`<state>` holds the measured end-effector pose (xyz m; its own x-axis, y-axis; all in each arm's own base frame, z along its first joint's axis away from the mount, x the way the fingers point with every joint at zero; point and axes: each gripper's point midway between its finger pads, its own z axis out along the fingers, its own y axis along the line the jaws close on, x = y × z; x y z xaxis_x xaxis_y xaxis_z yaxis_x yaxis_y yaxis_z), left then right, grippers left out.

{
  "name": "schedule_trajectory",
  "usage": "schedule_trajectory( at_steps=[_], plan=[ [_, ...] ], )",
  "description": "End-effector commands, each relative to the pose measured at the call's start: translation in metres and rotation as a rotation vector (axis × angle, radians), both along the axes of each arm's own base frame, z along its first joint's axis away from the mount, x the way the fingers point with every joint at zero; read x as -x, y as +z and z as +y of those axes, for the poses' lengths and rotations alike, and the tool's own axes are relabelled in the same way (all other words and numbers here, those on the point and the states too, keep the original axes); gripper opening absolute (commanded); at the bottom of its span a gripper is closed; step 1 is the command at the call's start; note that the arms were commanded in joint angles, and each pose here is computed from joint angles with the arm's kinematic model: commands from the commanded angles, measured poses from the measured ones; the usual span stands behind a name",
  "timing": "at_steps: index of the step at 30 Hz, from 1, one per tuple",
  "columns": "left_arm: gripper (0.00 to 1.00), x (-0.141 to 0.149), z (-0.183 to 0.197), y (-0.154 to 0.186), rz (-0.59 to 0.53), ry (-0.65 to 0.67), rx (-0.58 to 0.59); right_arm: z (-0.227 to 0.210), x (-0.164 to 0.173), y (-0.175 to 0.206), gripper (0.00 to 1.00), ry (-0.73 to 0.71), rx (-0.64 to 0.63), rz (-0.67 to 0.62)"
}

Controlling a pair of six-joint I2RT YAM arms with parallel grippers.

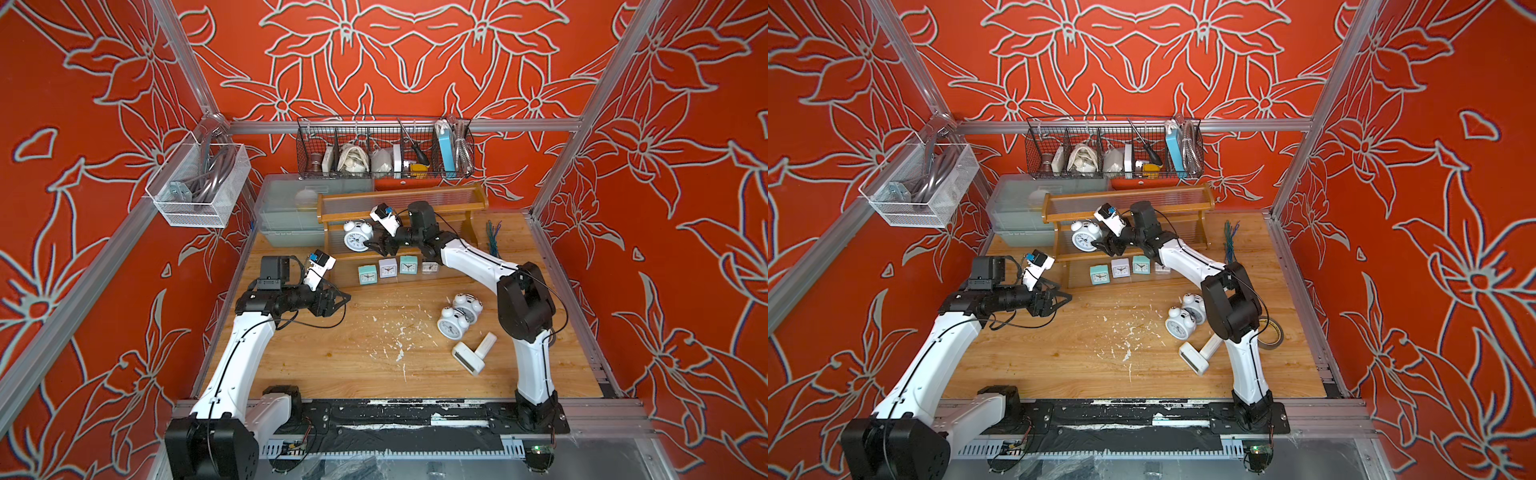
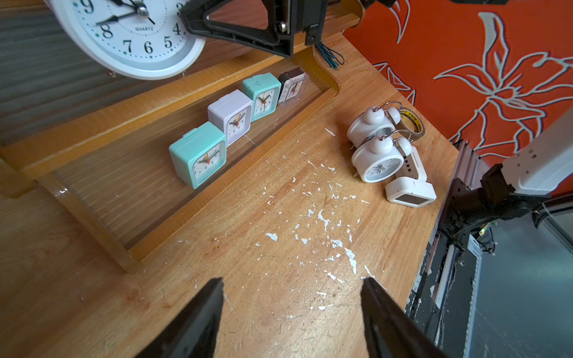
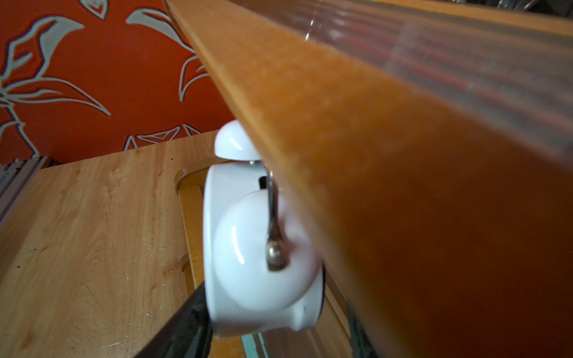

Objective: Place the alarm clocks on the shelf by style
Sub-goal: Place the alarm on the shelf.

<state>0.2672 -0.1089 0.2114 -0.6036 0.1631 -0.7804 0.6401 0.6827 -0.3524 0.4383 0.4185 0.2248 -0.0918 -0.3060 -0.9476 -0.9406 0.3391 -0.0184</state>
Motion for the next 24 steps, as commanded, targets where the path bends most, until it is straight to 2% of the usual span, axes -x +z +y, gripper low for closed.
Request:
schedule_trajectory(
  at_steps=[1,14,18,24],
  plan=[
    [0.71,0.004,-0.002,-0.002,0.007,-0.018,0.02,-0.019,-0.008,-0.033,0.68,-0.097,0.095,0.076],
    [0.71,0.005,-0.003,-0.002,0.007,-0.025,0.024,-0.023,-0.005,-0.032,0.63,-0.107,0.101,0.072],
    [0.71,0.006,-0.003,-0.003,0.004,-0.031,0.025,-0.021,0.004,-0.027,0.67,-0.089,0.095,0.083],
    [0.74,0.01,-0.009,0.0,-0.011,-0.071,0.049,-0.026,0.032,0.0,0.74,-0.077,0.047,0.11]
  ],
)
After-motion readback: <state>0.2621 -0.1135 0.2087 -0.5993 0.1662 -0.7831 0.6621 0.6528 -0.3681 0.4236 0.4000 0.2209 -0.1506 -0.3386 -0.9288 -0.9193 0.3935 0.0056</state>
